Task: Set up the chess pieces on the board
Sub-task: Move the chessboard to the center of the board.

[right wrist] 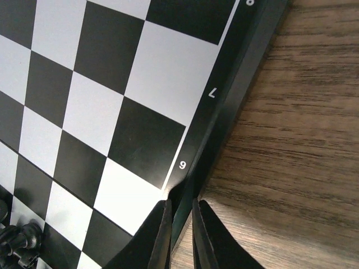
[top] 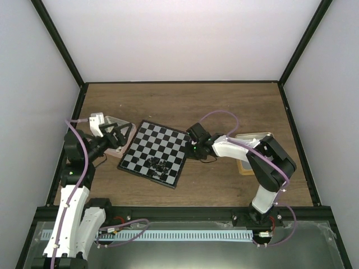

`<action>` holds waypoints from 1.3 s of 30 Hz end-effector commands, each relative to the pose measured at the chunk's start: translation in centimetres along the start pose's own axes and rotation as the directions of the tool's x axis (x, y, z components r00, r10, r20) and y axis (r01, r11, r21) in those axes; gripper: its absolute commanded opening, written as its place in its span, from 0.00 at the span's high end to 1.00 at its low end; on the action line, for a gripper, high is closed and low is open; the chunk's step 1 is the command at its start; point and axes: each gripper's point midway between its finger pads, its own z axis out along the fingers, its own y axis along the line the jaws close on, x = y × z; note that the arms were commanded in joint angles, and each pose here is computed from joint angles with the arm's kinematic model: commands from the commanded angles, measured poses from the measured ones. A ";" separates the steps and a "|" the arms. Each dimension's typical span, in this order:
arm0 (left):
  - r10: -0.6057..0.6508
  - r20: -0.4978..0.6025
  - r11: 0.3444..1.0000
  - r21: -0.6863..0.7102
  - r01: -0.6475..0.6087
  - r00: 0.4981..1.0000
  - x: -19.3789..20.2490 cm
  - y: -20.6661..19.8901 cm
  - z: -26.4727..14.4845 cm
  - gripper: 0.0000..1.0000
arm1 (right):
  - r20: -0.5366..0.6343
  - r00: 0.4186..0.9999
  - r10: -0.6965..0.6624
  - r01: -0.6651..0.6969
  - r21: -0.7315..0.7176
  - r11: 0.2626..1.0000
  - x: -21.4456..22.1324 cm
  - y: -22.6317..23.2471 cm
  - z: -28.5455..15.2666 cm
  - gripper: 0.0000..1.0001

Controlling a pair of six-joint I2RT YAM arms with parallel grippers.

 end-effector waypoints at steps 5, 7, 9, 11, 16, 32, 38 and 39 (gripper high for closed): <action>-0.007 0.009 0.999 -0.036 0.008 1.000 0.0 0.9 0.1 0.00 | -0.002 1.000 0.003 -0.002 0.195 0.981 1.0 -3.8 0.0 0.90; -0.013 0.002 0.999 -0.044 0.013 1.000 0.2 1.2 0.2 0.00 | -0.001 1.000 -0.004 0.004 0.218 0.976 1.2 -4.5 -0.2 0.90; -0.021 -0.014 0.999 -0.043 0.021 1.000 0.5 1.4 0.4 0.00 | -0.003 1.000 -0.005 0.006 0.239 0.971 1.5 -5.1 -0.3 0.90; -0.029 -0.028 0.998 -0.050 0.028 0.999 0.8 1.6 0.6 0.00 | -0.002 1.000 -0.006 0.006 0.253 0.968 1.8 -5.6 -0.5 0.90; -0.051 -0.065 0.996 -0.082 0.045 0.997 1.7 2.7 1.1 0.00 | 0.015 1.000 -0.003 -0.002 0.290 0.957 2.3 -7.0 -1.4 0.90; -0.213 -0.197 0.952 -0.263 0.158 0.957 6.1 7.8 2.8 0.00 | 0.036 0.996 -0.079 0.063 0.327 0.943 2.9 -11.5 -4.3 0.90; -0.273 -0.243 0.934 -0.297 0.197 0.931 8.6 8.5 3.6 0.03 | 0.063 0.996 -0.058 0.035 0.319 0.947 2.2 -13.3 -5.3 0.90; -0.279 -0.257 0.934 -0.297 0.199 0.925 9.2 8.4 3.9 0.04 | 0.067 0.996 -0.053 0.030 0.302 0.953 2.1 -13.1 -5.4 0.90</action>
